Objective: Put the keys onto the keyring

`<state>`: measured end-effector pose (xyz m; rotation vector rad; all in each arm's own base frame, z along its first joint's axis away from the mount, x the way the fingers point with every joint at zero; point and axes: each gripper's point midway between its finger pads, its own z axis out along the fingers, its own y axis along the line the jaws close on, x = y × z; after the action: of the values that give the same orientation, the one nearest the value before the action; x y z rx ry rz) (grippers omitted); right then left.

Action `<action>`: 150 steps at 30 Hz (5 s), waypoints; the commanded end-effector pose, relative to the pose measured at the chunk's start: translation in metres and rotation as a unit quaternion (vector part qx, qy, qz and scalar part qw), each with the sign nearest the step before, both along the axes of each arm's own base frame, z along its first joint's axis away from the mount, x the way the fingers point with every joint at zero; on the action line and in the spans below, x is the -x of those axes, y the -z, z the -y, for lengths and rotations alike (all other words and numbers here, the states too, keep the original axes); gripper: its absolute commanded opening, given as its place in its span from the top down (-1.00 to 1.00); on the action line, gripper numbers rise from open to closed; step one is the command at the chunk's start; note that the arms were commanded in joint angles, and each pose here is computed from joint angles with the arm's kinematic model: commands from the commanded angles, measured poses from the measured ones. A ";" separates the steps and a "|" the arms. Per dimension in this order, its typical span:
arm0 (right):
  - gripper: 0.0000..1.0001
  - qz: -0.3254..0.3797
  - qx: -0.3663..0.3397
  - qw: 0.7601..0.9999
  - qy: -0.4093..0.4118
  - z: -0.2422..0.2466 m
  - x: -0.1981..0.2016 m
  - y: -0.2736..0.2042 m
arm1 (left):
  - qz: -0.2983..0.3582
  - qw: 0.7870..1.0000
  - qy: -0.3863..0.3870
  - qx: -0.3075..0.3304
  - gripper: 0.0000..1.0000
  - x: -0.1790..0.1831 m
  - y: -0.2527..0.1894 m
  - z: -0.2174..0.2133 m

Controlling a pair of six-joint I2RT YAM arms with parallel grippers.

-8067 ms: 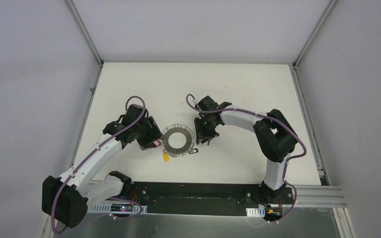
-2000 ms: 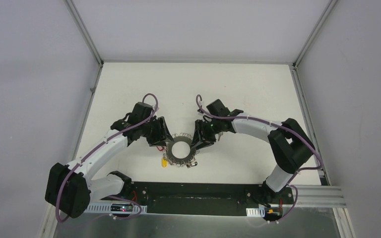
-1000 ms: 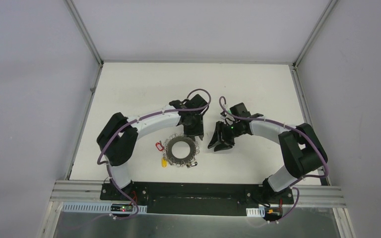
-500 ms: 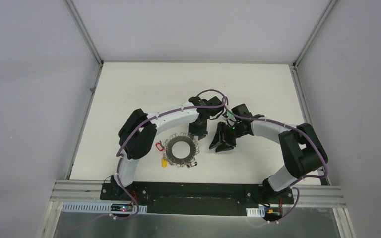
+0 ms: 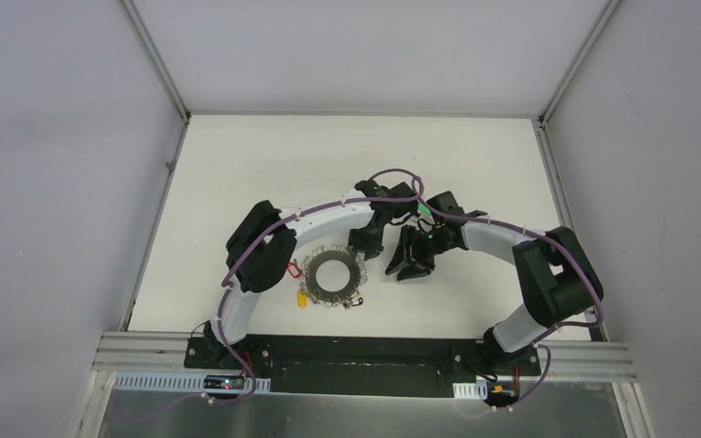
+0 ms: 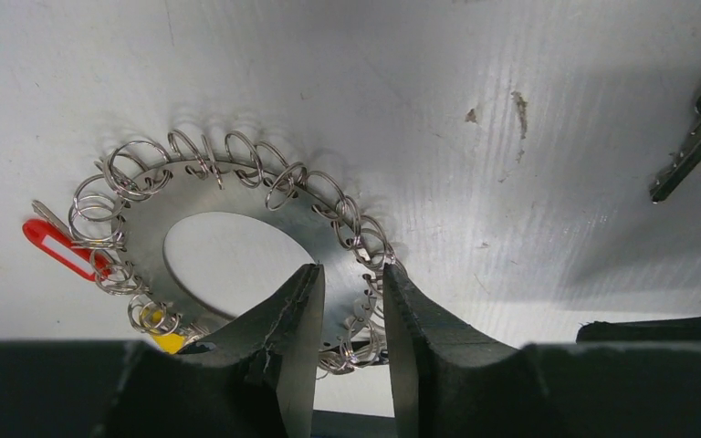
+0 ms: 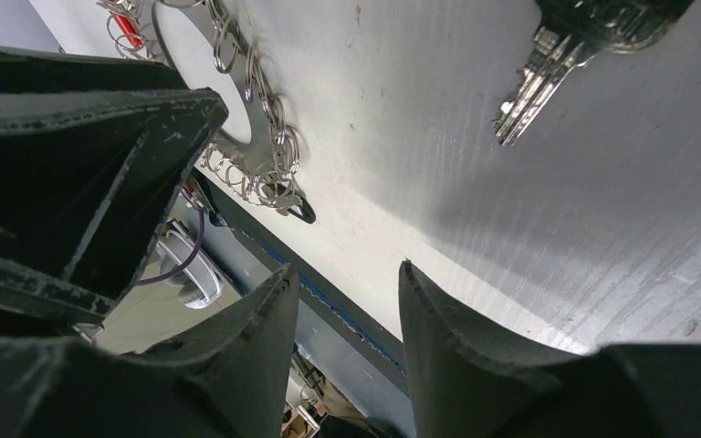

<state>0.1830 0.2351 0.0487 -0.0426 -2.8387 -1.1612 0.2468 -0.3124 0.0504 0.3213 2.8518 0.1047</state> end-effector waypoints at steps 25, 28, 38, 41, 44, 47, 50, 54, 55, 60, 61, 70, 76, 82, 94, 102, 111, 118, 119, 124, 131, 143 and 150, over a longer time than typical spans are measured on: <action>0.07 0.020 0.009 1.000 -0.012 0.002 -0.005 0.000 | -0.005 0.998 0.054 0.032 0.40 0.048 -0.005 -0.002; 0.08 0.024 0.022 0.999 -0.019 0.003 -0.004 0.000 | -0.008 0.998 0.048 0.047 0.40 0.051 -0.006 0.000; 0.10 0.098 0.089 0.989 -0.070 -0.010 -0.007 -0.010 | -0.017 0.992 0.014 0.125 0.39 0.052 -0.025 0.010; 0.13 0.123 0.102 0.984 -0.083 -0.019 -0.009 -0.016 | -0.015 0.987 -0.004 0.162 0.37 0.048 -0.036 0.008; 0.16 0.142 0.109 0.979 -0.094 -0.029 -0.012 -0.022 | -0.019 0.979 -0.026 0.199 0.35 0.045 -0.045 0.000; 0.20 0.158 0.120 0.974 -0.109 -0.039 -0.015 -0.025 | -0.026 0.967 -0.059 0.248 0.33 0.042 -0.053 -0.013; 0.24 0.166 0.125 0.970 -0.123 -0.049 -0.015 -0.028 | -0.031 0.947 -0.096 0.306 0.32 0.039 -0.061 -0.030; 0.32 0.178 0.134 0.965 -0.141 -0.061 -0.012 -0.029 | -0.017 0.920 -0.149 0.363 0.24 0.034 -0.071 -0.064; 0.33 0.181 0.136 0.963 -0.146 -0.064 -0.010 -0.030 | -0.016 0.915 -0.163 0.368 0.24 0.036 -0.070 -0.076; 0.38 0.186 0.149 0.957 -0.168 -0.077 0.001 -0.025 | 0.027 0.892 -0.205 0.402 0.07 0.041 -0.082 -0.118; 0.39 0.187 0.153 0.955 -0.172 -0.079 0.002 -0.024 | 0.036 0.889 -0.209 0.406 0.02 0.043 -0.085 -0.123; 0.46 0.203 0.198 0.938 -0.202 -0.098 0.010 -0.016 | 0.040 0.877 -0.214 0.428 -0.11 0.058 -0.088 -0.128; 0.49 0.214 0.252 0.920 -0.208 -0.096 0.006 -0.010 | 0.027 0.878 -0.211 0.428 -0.11 0.058 -0.086 -0.125; 0.50 0.216 0.266 0.915 -0.212 -0.095 0.006 -0.007 | 0.025 0.879 -0.212 0.427 -0.11 0.058 -0.086 -0.125; 0.52 0.197 0.261 0.919 -0.220 -0.097 0.015 0.003 | 0.023 0.880 -0.217 0.421 -0.11 0.057 -0.081 -0.126; 0.52 0.197 0.263 0.917 -0.226 -0.099 0.017 0.005 | 0.020 0.882 -0.216 0.419 -0.11 0.058 -0.079 -0.126; 0.60 0.192 0.272 0.915 -0.230 -0.096 0.021 0.010 | 0.018 0.884 -0.217 0.414 -0.11 0.059 -0.075 -0.127; 0.75 0.193 0.276 0.913 -0.231 -0.096 0.021 0.012 | 0.025 0.884 -0.213 0.415 -0.11 0.057 -0.078 -0.128; 0.81 0.194 0.275 0.913 -0.231 -0.096 0.021 0.011 | 0.026 0.885 -0.212 0.414 -0.11 0.057 -0.079 -0.128; 1.00 0.202 0.276 0.910 -0.233 -0.095 0.018 0.007 | 0.034 0.886 -0.200 0.416 -0.11 0.055 -0.086 -0.128; 1.00 0.246 0.246 0.907 -0.239 -0.098 0.010 -0.025 | 0.085 0.889 -0.166 0.418 -0.11 0.049 -0.113 -0.132; 1.00 0.329 0.044 0.914 -0.233 -0.116 0.003 -0.121 | 0.212 0.892 -0.063 0.394 -0.11 0.036 -0.182 -0.147; 1.00 0.425 -0.037 0.873 -0.236 -0.111 0.001 -0.174 | 0.244 0.881 0.029 0.404 -0.14 0.032 -0.216 -0.135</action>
<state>0.1808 0.3388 0.1795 1.1697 -3.1677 -1.0918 0.2087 -0.1715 0.2371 -0.0133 2.2435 -0.8583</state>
